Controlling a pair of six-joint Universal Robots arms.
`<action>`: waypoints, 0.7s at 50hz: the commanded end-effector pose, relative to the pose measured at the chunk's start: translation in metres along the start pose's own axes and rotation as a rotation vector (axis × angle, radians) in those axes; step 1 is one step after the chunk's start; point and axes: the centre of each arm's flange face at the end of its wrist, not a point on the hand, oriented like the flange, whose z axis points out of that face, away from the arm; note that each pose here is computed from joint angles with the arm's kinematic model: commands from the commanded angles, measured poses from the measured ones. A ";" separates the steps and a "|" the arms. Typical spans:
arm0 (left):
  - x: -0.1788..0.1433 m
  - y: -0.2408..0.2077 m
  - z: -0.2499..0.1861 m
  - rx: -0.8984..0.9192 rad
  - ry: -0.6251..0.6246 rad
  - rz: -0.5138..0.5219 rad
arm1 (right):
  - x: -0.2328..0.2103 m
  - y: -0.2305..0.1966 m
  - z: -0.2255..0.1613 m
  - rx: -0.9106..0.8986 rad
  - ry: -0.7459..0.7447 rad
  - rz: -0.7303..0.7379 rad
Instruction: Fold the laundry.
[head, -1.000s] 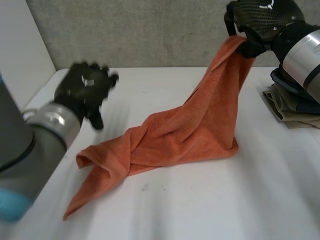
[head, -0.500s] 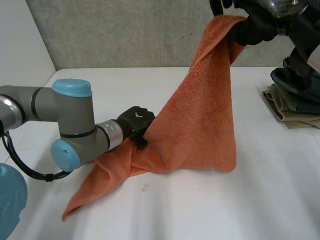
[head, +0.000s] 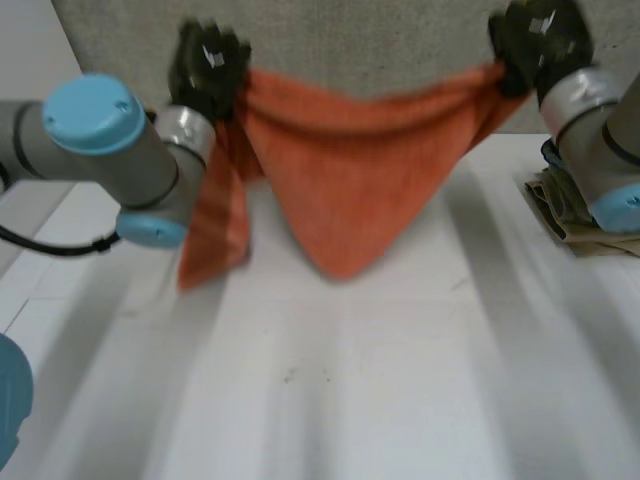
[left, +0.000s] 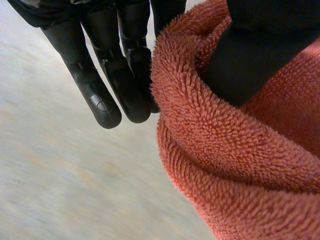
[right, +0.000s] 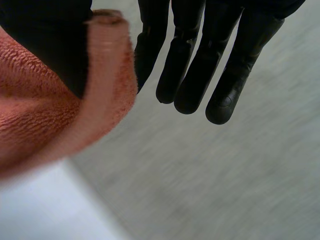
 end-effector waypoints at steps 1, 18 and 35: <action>-0.033 -0.049 0.009 0.156 -0.137 0.002 | 0.020 -0.051 0.012 0.290 0.111 0.058; 0.073 0.028 -0.151 -0.304 0.296 0.045 | -0.060 0.054 -0.089 -0.201 -0.187 0.115; 0.011 -0.032 -0.168 -0.400 0.242 -0.076 | -0.060 0.092 -0.138 -0.363 -0.275 -0.017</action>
